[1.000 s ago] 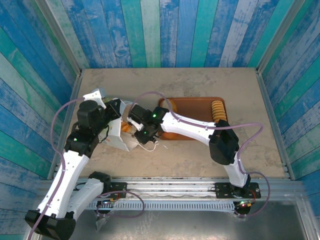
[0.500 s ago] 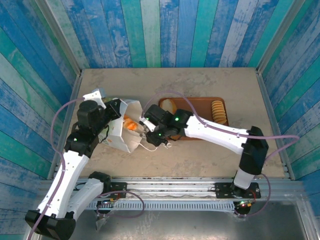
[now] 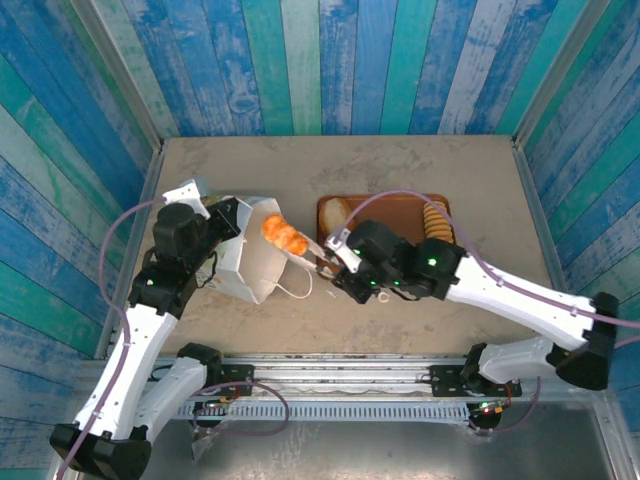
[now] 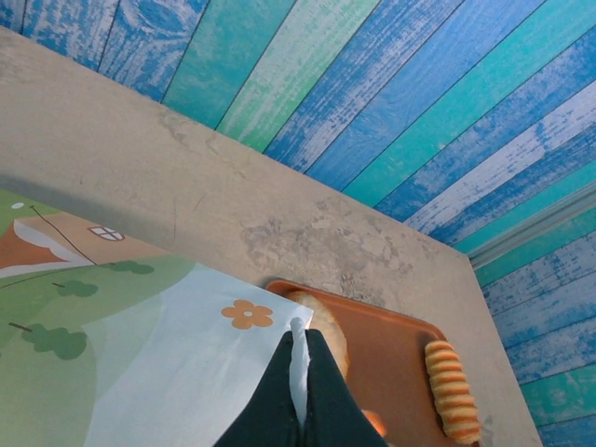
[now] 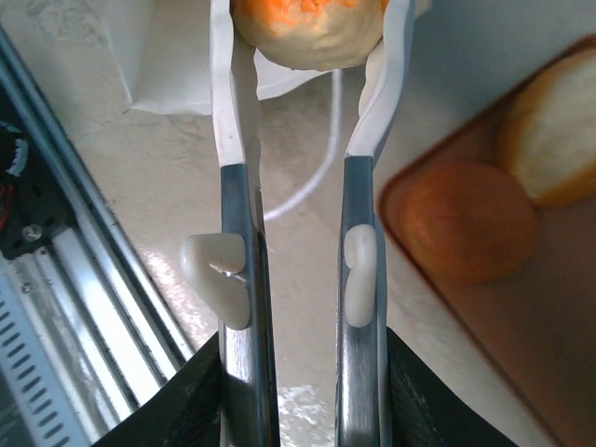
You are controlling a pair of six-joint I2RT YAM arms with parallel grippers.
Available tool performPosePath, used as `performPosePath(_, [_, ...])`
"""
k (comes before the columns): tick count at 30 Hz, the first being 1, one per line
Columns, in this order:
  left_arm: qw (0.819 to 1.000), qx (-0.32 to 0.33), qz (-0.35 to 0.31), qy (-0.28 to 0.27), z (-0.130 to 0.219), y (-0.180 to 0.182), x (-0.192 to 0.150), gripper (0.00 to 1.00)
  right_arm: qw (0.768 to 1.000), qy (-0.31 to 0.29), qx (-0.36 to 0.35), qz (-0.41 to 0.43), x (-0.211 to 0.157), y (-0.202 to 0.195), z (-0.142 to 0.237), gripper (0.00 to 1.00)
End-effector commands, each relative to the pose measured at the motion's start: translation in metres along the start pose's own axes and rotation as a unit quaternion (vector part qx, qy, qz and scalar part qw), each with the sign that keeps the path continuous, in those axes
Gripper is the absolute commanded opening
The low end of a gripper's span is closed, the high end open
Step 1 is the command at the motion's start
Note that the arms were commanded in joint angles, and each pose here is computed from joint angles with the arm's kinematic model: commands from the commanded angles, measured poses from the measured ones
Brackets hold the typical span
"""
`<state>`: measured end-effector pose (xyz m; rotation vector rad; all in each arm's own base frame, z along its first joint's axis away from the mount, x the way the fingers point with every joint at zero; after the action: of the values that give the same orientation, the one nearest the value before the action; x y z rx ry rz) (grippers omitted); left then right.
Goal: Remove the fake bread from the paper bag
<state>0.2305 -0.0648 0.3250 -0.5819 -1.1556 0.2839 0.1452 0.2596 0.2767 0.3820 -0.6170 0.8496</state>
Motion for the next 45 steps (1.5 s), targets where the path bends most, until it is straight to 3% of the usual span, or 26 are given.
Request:
performPosePath(1, [1.000, 0.007, -0.002, -0.027, 0.004, 0.002, 0.004, 0.00, 0.996, -0.047, -0.071, -0.011, -0.011, -0.019, 0.028, 0.38])
performPosePath(6, [0.999, 0.015, -0.003, -0.044, 0.009, 0.005, 0.005, 0.00, 0.980, -0.104, -0.162, -0.058, -0.038, -0.050, 0.059, 0.36])
performPosePath(11, [0.998, 0.018, -0.003, -0.057, 0.014, 0.006, 0.008, 0.00, 0.965, -0.115, -0.189, -0.138, -0.061, -0.080, 0.076, 0.37])
performPosePath(15, [0.998, 0.017, -0.001, -0.058, 0.015, 0.006, 0.007, 0.00, 0.958, -0.085, -0.207, -0.180, -0.076, -0.099, 0.073, 0.38])
performPosePath(22, [0.998, 0.014, 0.002, -0.060, 0.017, 0.005, 0.007, 0.00, 0.952, -0.014, -0.178, -0.248, -0.093, -0.119, 0.043, 0.38])
performPosePath(34, [0.998, 0.021, 0.002, -0.062, 0.019, 0.008, 0.007, 0.00, 0.923, 0.038, -0.167, -0.345, -0.117, -0.153, 0.023, 0.39])
performPosePath(45, [0.998, 0.020, 0.003, -0.057, 0.015, 0.009, 0.004, 0.00, 0.915, 0.106, -0.151, -0.359, -0.119, -0.170, -0.006, 0.42])
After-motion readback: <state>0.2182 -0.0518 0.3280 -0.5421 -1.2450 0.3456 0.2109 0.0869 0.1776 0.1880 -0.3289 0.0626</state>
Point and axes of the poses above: each hand's point on the last joint's axis, 136 mm out from that joint toward the fingers, its own z axis back along the fingers, its own y axis along the line the jaws close on, x = y × z, the point moved 7 cm from there along z, back along the fingers, and after that the axes turned 1 degree about -z, right-handed, at the moved point
